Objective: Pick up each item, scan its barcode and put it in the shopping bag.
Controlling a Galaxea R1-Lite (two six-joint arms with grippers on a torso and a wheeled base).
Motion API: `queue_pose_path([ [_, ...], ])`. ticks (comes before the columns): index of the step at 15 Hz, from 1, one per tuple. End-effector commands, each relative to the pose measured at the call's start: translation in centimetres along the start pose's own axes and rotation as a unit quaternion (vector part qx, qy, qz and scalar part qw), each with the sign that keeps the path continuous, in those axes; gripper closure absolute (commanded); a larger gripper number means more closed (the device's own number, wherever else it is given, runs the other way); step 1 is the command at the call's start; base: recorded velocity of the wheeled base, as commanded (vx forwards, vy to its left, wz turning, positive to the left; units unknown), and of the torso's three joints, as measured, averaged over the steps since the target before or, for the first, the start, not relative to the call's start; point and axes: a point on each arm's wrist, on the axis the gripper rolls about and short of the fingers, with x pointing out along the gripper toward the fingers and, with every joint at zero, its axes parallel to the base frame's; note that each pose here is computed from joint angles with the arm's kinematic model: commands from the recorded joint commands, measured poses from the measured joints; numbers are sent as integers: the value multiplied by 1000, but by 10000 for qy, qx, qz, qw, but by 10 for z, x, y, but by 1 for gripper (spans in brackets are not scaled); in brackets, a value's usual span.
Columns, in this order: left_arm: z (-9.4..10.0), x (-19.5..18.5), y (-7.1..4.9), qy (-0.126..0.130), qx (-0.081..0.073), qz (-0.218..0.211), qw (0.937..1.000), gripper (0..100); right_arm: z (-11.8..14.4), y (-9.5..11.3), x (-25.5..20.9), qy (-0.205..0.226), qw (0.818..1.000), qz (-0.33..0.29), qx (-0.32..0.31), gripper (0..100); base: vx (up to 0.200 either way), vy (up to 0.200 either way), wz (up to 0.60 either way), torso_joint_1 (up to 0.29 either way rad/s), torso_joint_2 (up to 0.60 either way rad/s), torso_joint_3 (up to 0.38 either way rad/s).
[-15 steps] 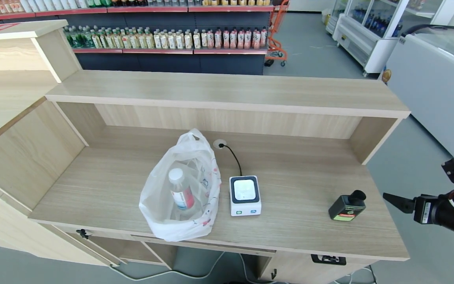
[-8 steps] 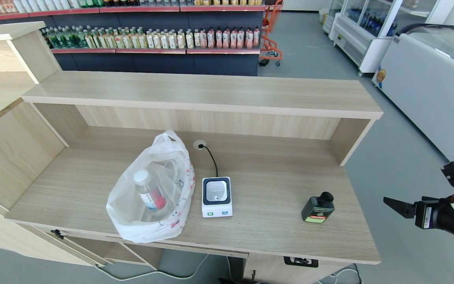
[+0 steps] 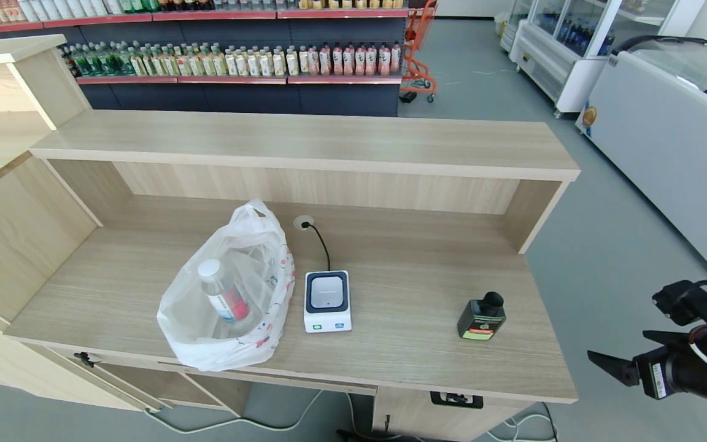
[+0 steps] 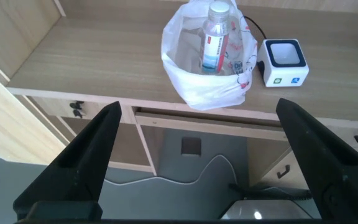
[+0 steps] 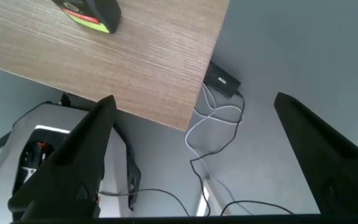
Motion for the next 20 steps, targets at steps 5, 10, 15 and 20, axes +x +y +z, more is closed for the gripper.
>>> queue_pose_path([
  [5, 0, 0, 0, 4, -2, -2, 10000, 0, 28, -4, 46, 127, 9977, 271, -614, 0, 0, 0, 0, 0, 0, 0],
  [10, 0, 0, 0, 4, -2, -2, 10000, 0, 16, 0, 55, 383, 9956, 429, -735, 0, 0, 0, 0, 0, 0, 0],
  [15, 0, 0, 0, -3, -2, -2, 10000, 0, 22, 12, 77, 382, 9925, 727, -906, 0, 0, 0, 0, 0, 0, 0],
  [20, 0, 0, 0, 4, -2, -2, 10000, 0, 30, 26, 93, 303, 9887, 980, -1095, 0, 0, 0, 0, 0, 0, 0],
])
